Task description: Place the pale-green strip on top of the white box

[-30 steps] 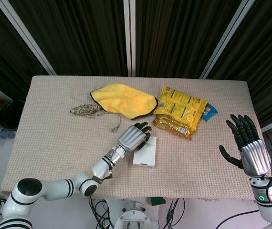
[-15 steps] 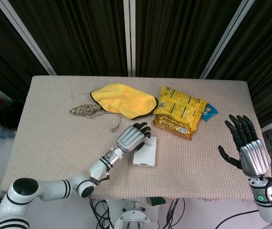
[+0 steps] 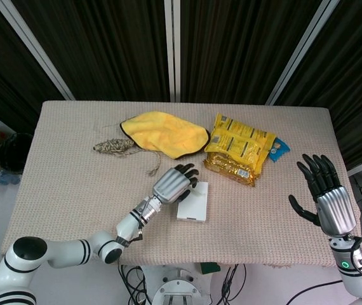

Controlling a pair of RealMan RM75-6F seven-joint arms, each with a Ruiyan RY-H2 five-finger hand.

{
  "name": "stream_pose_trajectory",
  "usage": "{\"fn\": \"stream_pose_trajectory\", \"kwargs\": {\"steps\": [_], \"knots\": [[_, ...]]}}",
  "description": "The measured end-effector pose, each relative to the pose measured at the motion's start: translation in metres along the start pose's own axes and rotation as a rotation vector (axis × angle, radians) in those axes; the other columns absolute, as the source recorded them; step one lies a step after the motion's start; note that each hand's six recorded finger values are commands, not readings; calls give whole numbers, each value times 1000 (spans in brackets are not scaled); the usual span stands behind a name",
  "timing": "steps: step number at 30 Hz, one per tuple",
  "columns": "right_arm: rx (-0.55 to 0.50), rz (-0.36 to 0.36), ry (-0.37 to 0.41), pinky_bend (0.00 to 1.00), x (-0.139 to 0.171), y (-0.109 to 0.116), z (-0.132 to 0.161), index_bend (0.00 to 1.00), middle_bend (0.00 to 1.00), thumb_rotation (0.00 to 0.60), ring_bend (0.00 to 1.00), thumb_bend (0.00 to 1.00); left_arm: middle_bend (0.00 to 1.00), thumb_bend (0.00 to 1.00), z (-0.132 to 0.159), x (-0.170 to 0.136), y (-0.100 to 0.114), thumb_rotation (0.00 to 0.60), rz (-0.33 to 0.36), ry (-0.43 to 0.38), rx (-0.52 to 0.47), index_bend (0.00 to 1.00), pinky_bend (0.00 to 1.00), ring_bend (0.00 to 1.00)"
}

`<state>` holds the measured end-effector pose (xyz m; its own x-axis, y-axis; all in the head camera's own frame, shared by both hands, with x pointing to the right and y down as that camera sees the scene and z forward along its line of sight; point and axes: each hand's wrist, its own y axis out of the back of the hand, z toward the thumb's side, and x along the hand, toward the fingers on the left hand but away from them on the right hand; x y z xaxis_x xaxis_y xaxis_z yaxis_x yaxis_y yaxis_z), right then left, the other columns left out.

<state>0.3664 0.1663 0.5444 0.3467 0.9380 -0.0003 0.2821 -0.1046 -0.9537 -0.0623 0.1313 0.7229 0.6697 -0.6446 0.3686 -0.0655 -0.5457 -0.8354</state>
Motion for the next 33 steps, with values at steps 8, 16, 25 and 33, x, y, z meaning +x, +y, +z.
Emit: {"fn": "stream_pose_trajectory", "kwargs": {"steps": [8,16,25,33], "knots": [[2,5,0,0,0,-2,0,0,0,600,0,317,263,413,-1,-2,0,600,-1,-2,1,494,303,148],[4,7,7,0,0,-3,3,0,0,600,0,318,263,414,-2,-7,5,600,11,-3,2,502,303,148],[27,77,56,0,-2,-15,11,0,0,600,0,320,263,359,-29,-29,29,600,83,67,21,500,303,148],[119,223,133,0,-4,-34,18,114,0,600,0,560,263,177,-99,-76,61,600,151,260,67,466,303,148]]}}
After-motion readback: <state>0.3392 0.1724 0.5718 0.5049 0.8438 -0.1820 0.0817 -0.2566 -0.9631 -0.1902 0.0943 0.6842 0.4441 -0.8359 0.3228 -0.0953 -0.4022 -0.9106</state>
